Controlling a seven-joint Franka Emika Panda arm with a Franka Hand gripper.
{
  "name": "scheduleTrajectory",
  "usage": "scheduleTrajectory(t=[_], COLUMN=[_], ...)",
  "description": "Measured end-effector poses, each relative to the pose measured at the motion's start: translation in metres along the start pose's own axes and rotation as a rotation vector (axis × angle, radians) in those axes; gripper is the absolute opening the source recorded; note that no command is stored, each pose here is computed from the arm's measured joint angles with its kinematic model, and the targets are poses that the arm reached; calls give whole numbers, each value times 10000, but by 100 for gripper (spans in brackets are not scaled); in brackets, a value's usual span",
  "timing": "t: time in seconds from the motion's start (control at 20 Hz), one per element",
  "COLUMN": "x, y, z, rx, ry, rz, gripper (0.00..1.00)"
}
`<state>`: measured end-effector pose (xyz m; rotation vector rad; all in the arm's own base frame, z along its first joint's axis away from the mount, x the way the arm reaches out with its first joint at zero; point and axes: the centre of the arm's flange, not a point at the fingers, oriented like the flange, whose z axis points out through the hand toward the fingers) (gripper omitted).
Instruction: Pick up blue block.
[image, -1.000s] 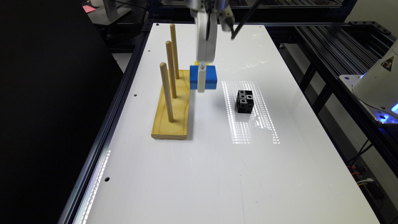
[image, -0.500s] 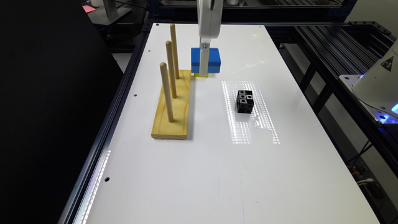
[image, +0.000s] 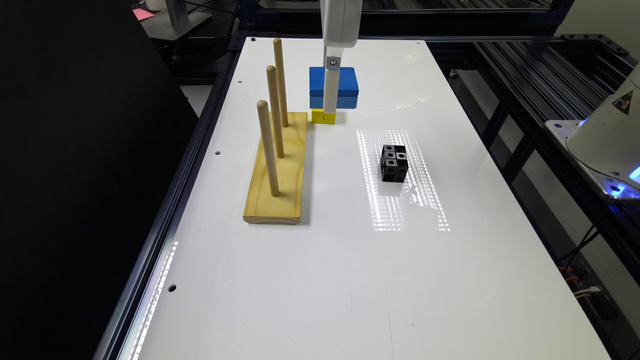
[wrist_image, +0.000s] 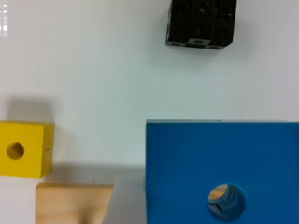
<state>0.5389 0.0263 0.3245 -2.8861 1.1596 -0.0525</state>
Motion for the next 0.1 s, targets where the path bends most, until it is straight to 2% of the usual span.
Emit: scheduleTrajectory(t=[0.1], x=[-9], y=[8], z=[-81], rx=[1], ry=[19], rz=[-2], gripper=[0])
